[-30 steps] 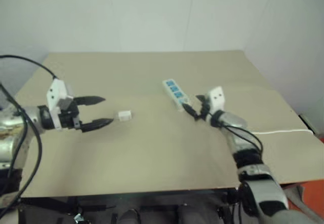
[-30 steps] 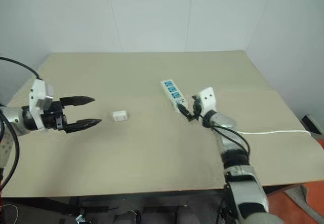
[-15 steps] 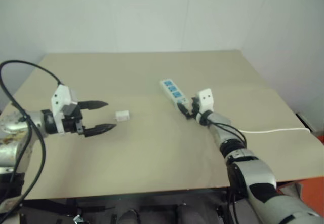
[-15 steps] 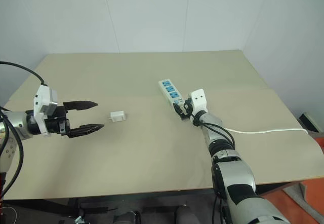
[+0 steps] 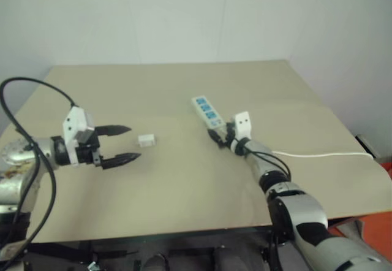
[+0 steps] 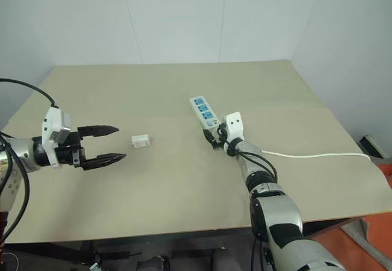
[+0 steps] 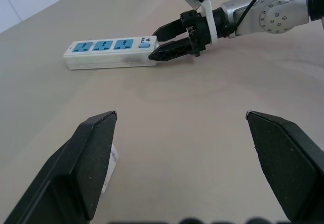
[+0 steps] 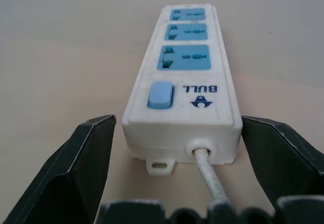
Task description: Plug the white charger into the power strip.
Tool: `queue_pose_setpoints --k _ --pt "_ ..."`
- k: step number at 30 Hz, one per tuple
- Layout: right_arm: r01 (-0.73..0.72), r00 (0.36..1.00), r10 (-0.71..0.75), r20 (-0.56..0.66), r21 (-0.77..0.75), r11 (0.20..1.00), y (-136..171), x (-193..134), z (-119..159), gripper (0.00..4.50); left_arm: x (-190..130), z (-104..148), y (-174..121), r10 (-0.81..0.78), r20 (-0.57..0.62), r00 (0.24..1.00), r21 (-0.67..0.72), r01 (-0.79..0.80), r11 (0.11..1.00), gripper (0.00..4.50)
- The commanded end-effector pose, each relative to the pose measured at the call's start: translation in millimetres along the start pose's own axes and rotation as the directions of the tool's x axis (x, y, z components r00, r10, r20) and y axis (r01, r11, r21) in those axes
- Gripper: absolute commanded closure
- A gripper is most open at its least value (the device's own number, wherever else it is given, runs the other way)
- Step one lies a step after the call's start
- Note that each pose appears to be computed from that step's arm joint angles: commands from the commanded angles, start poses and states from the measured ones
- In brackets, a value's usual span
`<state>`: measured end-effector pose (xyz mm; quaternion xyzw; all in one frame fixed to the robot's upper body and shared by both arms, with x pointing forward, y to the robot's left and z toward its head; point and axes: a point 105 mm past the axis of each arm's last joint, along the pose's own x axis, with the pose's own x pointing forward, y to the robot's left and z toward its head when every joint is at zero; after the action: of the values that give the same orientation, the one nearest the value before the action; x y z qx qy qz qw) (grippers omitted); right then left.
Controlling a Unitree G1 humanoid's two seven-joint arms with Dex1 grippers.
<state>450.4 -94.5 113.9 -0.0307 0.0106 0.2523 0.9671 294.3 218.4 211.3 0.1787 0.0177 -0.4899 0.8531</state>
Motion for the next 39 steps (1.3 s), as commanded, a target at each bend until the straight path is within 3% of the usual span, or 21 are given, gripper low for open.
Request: queue_pose_setpoints --k 1,19,23,27,32,39 --pt "0.04 0.999 -0.038 0.036 -0.037 0.999 6.1 8.8 12.8 0.0 -0.9 3.8 1.6 0.008 0.008 1.0 0.035 -0.008 0.999 0.03" --pt "0.212 0.977 -0.213 0.023 0.054 0.976 12.5 19.6 10.8 0.0 9.3 -4.4 2.5 0.013 0.002 1.0 0.03 -0.013 0.999 0.03" --pt "0.23 0.973 -0.231 0.026 0.032 0.973 12.4 19.5 10.6 1.08 12.5 -3.7 3.3 0.017 0.013 1.0 0.032 -0.017 0.999 0.0" --pt "0.226 0.974 -0.226 0.03 -0.004 0.974 13.3 19.4 10.9 1.07 13.0 -3.8 3.1 0.016 0.012 1.0 0.034 -0.016 0.999 0.0" --pt "0.139 0.989 -0.133 0.07 -0.077 0.987 13.8 13.5 11.8 1.07 8.3 1.2 2.8 0.013 0.014 1.0 0.046 -0.013 0.999 0.0" --pt "-0.026 0.989 0.043 0.139 -0.127 0.992 -23.3 -28.5 16.0 1.07 2.4 12.3 7.7 0.015 0.017 1.0 0.074 -0.016 0.997 0.0"
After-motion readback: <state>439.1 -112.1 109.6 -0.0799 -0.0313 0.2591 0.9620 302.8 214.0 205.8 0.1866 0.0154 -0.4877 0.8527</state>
